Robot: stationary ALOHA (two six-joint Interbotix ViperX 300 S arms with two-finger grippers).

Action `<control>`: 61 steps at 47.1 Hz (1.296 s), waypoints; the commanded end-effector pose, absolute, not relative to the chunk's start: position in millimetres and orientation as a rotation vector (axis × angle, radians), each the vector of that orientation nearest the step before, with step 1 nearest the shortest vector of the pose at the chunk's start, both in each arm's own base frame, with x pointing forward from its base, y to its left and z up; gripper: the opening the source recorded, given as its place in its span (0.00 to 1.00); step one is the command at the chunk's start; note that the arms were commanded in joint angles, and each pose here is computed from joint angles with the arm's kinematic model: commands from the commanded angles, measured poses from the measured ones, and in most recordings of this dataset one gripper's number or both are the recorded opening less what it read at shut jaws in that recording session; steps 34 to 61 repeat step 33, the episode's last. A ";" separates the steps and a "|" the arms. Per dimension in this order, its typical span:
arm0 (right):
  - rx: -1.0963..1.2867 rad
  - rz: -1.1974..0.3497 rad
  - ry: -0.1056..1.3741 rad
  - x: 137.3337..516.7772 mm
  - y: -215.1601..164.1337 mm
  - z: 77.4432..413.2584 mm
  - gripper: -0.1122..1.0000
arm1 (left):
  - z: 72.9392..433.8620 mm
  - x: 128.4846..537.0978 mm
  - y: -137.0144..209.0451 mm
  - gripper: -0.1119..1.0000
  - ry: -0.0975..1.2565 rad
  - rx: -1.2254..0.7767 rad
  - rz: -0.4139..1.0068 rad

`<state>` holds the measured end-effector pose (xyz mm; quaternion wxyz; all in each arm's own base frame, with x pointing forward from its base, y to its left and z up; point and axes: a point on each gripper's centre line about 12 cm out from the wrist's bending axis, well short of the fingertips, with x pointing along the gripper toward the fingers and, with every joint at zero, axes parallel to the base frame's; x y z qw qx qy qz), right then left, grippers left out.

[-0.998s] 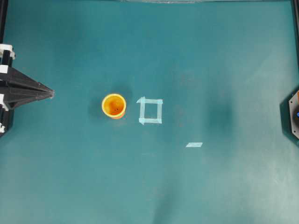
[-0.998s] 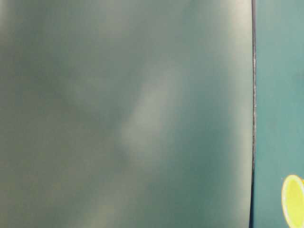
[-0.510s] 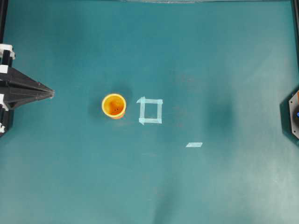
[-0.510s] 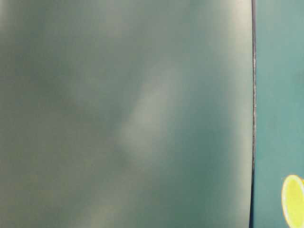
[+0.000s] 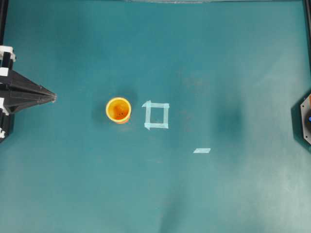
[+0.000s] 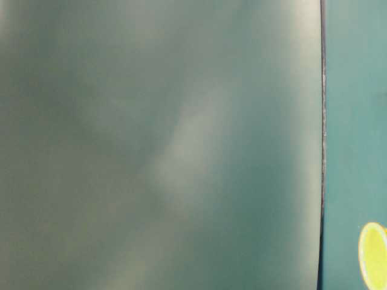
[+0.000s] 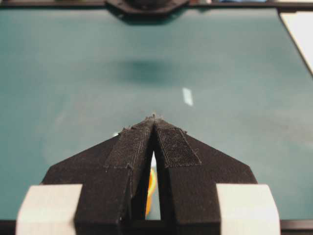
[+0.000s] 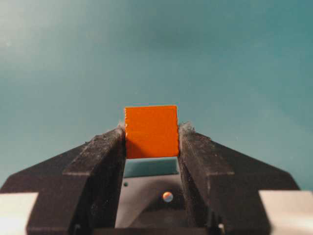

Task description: Move the block to the right with right arm.

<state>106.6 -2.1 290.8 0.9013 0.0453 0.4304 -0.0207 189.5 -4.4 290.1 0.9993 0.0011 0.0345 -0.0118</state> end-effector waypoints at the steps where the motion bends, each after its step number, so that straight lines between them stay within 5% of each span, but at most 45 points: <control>1: 0.094 -0.039 0.878 109.1 -1.8 294.5 0.47 | 302.8 191.2 -4.8 0.10 0.037 0.005 -0.025; 61: 0.093 -0.041 0.872 109.4 -2.2 294.6 0.47 | 302.7 191.2 -4.8 0.10 0.038 0.005 -0.025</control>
